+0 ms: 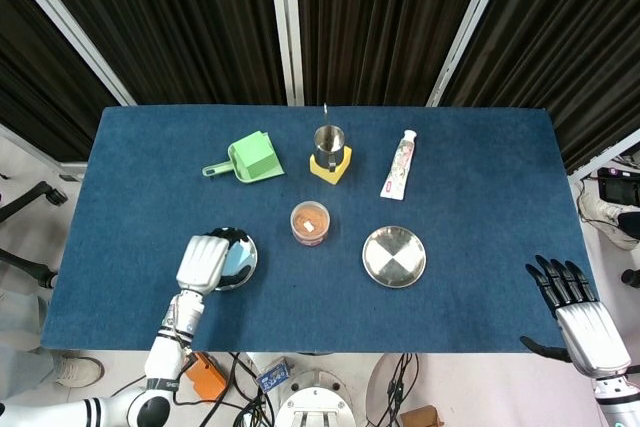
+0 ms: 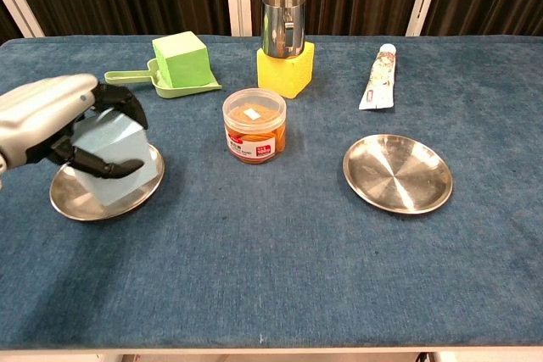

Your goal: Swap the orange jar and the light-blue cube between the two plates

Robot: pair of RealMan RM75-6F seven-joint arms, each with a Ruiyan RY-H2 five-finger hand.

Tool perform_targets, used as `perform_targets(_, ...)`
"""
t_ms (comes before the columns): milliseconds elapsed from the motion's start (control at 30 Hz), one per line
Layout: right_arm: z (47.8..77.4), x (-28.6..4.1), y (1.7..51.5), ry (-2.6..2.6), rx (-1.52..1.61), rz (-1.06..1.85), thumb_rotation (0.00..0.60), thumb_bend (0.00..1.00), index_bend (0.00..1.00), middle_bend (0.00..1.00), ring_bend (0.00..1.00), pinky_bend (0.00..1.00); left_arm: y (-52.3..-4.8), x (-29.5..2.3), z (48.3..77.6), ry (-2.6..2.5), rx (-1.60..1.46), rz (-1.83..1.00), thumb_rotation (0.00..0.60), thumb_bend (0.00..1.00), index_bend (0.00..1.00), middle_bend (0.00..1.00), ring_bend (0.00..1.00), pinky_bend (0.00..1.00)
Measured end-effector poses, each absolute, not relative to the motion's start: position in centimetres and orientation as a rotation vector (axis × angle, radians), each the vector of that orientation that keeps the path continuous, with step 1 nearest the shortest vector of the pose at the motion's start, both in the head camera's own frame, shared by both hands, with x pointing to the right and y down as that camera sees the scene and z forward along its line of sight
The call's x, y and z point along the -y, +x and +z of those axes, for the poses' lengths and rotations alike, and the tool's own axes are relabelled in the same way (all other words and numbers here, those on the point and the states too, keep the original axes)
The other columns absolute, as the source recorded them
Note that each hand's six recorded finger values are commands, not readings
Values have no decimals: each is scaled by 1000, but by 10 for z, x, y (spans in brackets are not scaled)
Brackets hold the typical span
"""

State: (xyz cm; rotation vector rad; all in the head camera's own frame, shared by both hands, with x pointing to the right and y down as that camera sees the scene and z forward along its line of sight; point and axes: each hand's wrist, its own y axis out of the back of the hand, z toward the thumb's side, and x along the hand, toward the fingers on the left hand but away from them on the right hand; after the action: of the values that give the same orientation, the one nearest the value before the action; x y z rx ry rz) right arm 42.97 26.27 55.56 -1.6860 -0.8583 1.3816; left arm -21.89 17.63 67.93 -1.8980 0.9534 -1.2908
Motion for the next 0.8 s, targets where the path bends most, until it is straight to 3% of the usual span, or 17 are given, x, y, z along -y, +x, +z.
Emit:
perform_targets(233, 558, -261, 429, -1685, 854, 1389, 528, 160, 0, 0, 0, 0, -162, -180, 662, -2023, -937, -1109, 600, 384, 406, 493, 541, 679)
perform_targets(500, 558, -258, 432, -1684, 863, 1403, 527, 160, 0, 0, 0, 0, -114, -202, 677, -2108, -842, -1031, 600, 360, 406, 492, 525, 673)
perform_targets(633, 558, -258, 433, -1691, 860, 1404, 528, 161, 0, 0, 0, 0, -88, -216, 687, -2084, -756, -1018, 600, 230, 382, 441, 450, 530)
perform_targets(800, 557, -260, 433, -1696, 859, 1399, 528, 160, 0, 0, 0, 0, -83, -222, 698, -2066, -692, -1041, 600, 23, 157, 187, 144, 260)
